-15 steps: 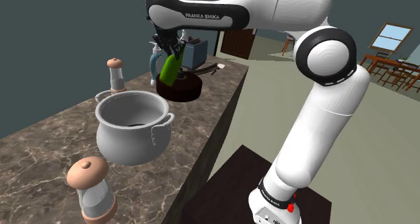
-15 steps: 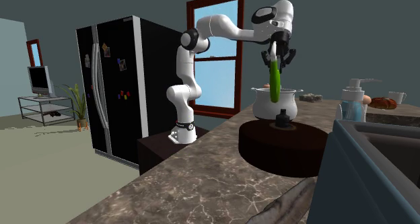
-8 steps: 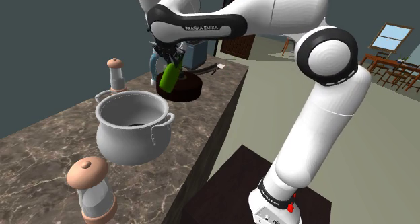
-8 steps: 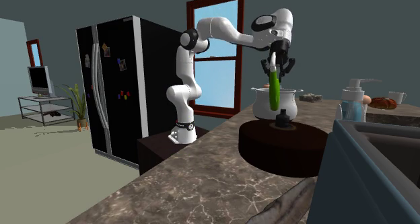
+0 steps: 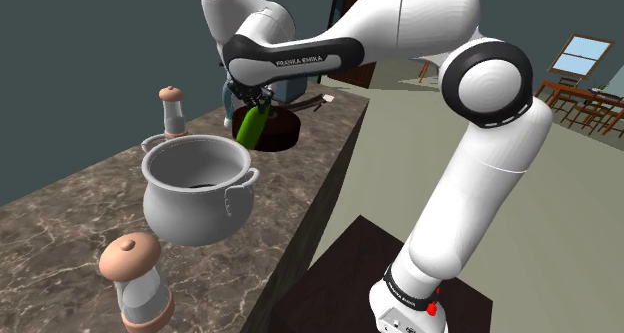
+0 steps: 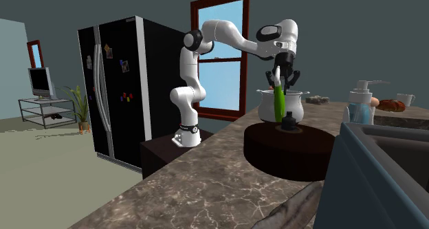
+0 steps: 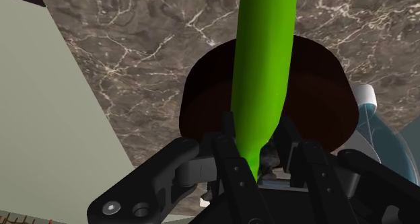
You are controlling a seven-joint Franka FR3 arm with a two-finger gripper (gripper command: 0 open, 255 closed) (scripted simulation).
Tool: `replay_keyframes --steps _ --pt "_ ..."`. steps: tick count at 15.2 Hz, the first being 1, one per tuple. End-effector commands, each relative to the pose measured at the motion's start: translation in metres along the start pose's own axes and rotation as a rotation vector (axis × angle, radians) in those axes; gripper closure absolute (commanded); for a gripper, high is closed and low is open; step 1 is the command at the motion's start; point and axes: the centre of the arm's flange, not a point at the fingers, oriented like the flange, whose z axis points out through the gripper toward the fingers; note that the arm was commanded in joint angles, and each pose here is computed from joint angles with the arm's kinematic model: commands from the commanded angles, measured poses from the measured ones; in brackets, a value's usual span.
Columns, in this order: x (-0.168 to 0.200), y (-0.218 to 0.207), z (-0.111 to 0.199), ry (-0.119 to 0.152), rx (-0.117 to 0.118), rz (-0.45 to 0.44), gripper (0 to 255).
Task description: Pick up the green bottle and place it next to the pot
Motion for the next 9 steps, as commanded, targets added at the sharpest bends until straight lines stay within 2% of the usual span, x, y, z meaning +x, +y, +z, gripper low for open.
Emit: replay_keyframes --steps 1,9 --pt "-0.005 0.0 0.009 0.0 0.001 0.0 255" --pt "-0.026 0.0 0.046 0.0 0.001 0.0 255"
